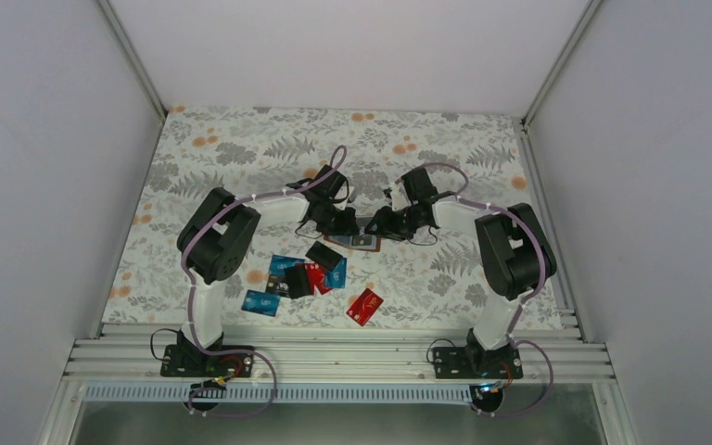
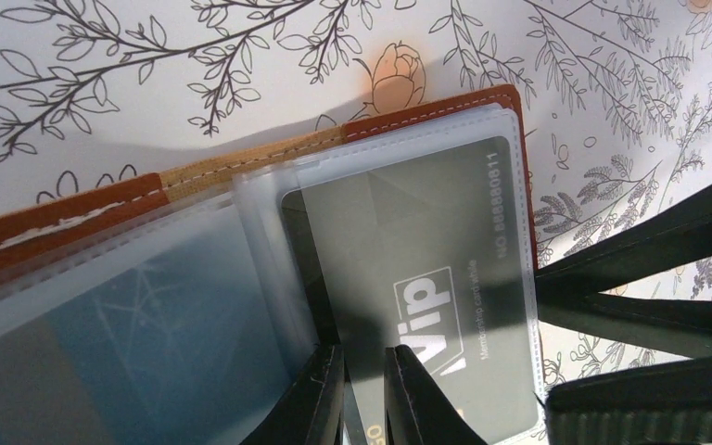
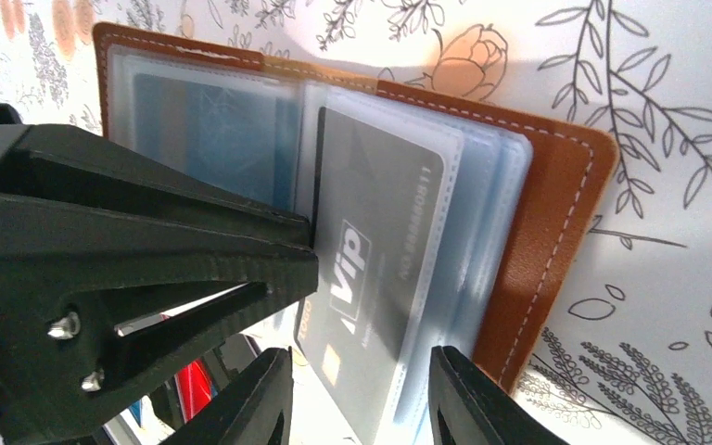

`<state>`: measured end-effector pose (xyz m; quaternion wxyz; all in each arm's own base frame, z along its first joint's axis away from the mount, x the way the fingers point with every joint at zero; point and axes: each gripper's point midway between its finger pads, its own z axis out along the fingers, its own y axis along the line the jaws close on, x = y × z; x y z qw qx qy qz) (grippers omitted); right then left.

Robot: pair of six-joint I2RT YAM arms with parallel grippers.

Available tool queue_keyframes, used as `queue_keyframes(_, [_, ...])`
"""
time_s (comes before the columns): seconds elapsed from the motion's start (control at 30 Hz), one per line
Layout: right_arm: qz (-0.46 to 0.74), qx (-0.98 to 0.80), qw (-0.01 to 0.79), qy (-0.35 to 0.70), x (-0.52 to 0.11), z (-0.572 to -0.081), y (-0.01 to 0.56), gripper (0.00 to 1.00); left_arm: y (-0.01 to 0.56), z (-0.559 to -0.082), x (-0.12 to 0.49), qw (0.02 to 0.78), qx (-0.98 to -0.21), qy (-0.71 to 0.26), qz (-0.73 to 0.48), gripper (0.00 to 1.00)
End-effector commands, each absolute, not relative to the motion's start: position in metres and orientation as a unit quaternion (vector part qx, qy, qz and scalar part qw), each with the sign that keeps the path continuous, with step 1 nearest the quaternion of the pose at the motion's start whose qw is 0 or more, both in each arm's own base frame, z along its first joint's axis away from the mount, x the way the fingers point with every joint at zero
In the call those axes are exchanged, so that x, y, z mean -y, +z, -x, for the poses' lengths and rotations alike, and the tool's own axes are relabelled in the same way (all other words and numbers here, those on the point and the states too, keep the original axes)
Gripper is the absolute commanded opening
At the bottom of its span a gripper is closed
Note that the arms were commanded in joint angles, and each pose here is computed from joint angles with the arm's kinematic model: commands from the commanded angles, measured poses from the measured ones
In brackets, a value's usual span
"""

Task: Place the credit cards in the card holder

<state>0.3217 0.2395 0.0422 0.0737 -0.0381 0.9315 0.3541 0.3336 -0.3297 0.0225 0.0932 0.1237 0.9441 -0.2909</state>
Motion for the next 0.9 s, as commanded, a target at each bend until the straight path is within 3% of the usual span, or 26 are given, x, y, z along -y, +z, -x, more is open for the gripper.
queue_keyframes(0.0, [0.037, -0.931, 0.072, 0.357, -0.244, -0.321, 0.036, 0.4, -0.004, -0.32, 0.318, 0.065, -0.954, -0.264, -0.124, 0.15])
queue_keyframes(0.57, [0.045, -0.922, 0.065, 0.38, -0.253, -0.327, 0.036, 0.33, -0.003, -0.319, 0.319, 0.064, -0.953, -0.268, -0.124, 0.15])
queue_keyframes(0.87, [0.046, -0.924, 0.06, 0.374, -0.254, -0.329, 0.028, 0.09, 0.017, -0.32, 0.325, 0.079, -0.946, -0.292, -0.121, 0.14])
